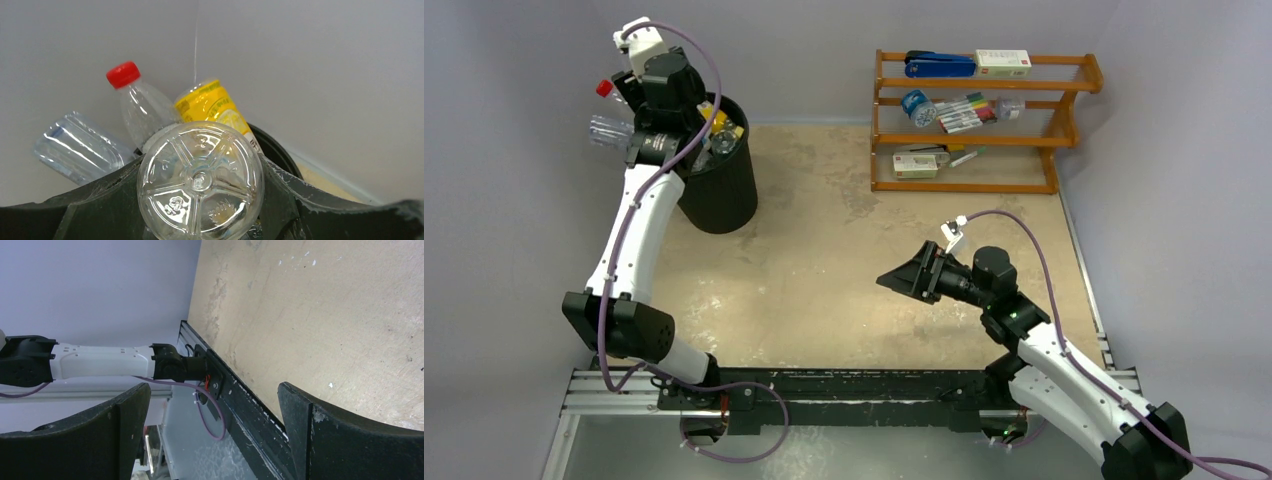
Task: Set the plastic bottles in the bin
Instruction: Place the plastic bottle in the trash bin.
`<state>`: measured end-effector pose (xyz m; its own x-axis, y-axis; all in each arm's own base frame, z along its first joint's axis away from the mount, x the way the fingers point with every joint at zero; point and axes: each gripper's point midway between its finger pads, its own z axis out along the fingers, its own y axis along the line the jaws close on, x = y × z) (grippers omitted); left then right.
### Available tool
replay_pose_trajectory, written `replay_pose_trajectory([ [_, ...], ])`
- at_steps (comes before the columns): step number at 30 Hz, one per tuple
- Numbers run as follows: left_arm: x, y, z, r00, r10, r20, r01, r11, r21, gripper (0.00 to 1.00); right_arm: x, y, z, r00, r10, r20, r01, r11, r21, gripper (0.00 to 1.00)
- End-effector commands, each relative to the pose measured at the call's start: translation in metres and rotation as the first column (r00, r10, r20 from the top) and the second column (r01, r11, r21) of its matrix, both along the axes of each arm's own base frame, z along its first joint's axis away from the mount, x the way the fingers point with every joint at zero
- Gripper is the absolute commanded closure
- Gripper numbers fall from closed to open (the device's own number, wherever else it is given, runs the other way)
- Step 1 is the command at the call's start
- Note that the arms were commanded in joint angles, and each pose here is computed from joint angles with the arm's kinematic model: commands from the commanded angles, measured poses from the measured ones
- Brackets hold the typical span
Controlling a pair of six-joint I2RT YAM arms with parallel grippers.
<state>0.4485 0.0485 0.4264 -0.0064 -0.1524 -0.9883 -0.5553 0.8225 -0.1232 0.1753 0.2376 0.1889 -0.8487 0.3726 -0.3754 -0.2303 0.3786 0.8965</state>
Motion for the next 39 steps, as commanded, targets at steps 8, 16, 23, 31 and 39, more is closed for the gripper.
replay_pose_trajectory([
  [8,0.002,0.001,-0.013,0.999,-0.014,0.031,0.014,1.000,0.013,0.43,-0.003,0.002,0.014,0.998,0.011,0.058,-0.014,0.999,0.049,0.00],
  [16,0.006,-0.002,-0.033,1.000,-0.027,-0.006,0.027,1.000,0.010,0.43,-0.001,0.002,0.015,0.998,0.005,0.062,-0.008,0.999,0.052,0.00],
  [23,0.011,-0.003,-0.051,0.998,-0.031,-0.049,0.032,0.999,0.011,0.42,-0.001,0.002,0.014,0.998,0.005,0.060,-0.008,0.999,0.052,0.00],
  [31,0.017,-0.006,-0.067,0.995,-0.043,-0.094,0.044,0.999,0.007,0.40,-0.002,0.001,0.015,0.998,0.001,0.062,-0.004,0.999,0.052,0.00],
  [39,0.009,-0.005,-0.054,0.995,-0.043,-0.086,0.043,0.999,0.005,0.20,-0.002,0.000,0.015,0.998,-0.001,0.062,-0.003,0.998,0.055,0.00],
])
